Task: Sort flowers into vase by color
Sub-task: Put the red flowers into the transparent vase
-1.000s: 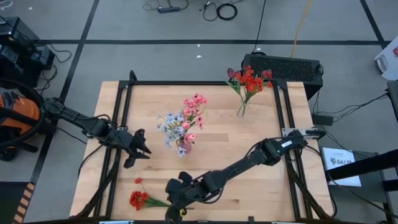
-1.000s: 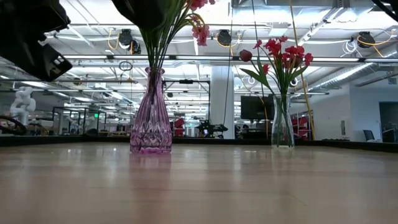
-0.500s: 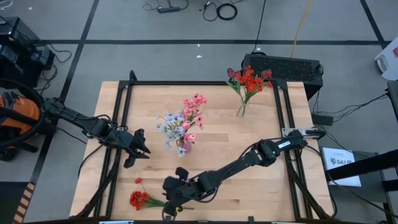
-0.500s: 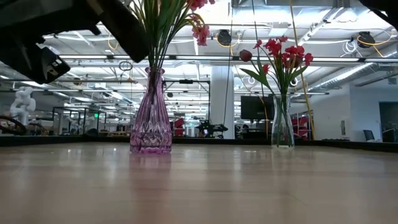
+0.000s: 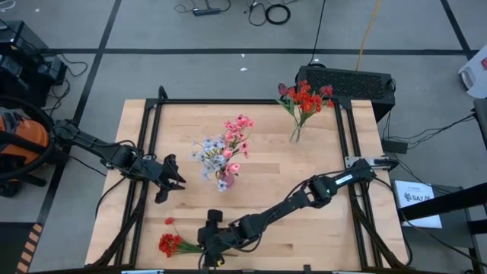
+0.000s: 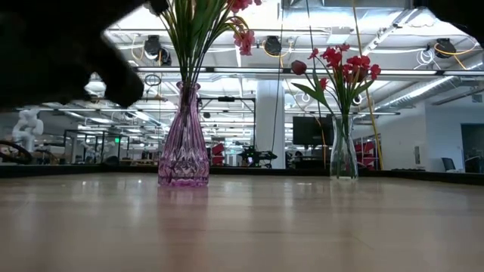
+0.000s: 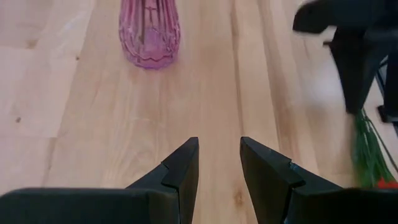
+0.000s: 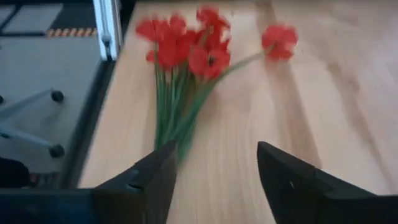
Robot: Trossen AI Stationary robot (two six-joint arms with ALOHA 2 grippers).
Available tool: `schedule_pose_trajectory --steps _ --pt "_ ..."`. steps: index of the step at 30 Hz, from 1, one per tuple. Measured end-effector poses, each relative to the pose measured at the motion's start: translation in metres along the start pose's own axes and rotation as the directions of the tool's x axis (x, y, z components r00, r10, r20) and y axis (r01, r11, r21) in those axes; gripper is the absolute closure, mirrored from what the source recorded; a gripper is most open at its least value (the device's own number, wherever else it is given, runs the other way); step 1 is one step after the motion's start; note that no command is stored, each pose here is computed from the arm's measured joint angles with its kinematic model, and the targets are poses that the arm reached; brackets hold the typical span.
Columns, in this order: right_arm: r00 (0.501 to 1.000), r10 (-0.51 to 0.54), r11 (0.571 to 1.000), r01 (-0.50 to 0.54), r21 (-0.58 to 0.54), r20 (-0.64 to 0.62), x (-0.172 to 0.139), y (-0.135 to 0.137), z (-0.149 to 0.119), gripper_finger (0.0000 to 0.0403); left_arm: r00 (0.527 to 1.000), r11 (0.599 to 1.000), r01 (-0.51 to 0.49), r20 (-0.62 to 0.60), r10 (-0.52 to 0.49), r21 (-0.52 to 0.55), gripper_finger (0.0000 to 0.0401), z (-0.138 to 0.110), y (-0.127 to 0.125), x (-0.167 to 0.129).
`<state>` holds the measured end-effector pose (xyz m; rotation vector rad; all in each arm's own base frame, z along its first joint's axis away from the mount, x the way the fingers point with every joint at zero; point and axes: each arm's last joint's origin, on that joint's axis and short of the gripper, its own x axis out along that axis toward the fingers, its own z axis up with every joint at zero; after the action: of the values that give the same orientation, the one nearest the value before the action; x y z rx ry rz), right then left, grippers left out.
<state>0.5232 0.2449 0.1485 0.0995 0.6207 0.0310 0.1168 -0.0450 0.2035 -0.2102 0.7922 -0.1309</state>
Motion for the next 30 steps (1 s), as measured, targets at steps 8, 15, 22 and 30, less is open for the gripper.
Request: schedule_pose_trajectory --steps 8,15,22,30 --pt "0.992 0.122 0.993 -0.122 0.001 -0.042 0.026 0.005 -0.029 0.0164 1.000 1.000 -0.024 0.014 0.024 -0.004 0.0276 0.001 0.001 0.000" --pt "0.990 0.143 0.988 -0.143 -0.061 0.005 0.030 0.011 -0.033 0.0163 0.999 0.999 -0.028 0.015 0.029 -0.037 0.0276 0.001 0.001 0.000" --pt "0.974 0.173 0.984 -0.177 0.016 0.148 0.027 0.008 -0.011 0.0163 0.999 0.999 -0.035 0.018 0.036 -0.037 0.0276 0.001 0.001 0.000" --pt "0.977 0.155 0.988 -0.151 -0.039 0.146 0.029 0.008 -0.014 0.0163 0.999 0.998 -0.048 0.022 0.049 -0.029 0.0276 0.001 0.001 0.000"
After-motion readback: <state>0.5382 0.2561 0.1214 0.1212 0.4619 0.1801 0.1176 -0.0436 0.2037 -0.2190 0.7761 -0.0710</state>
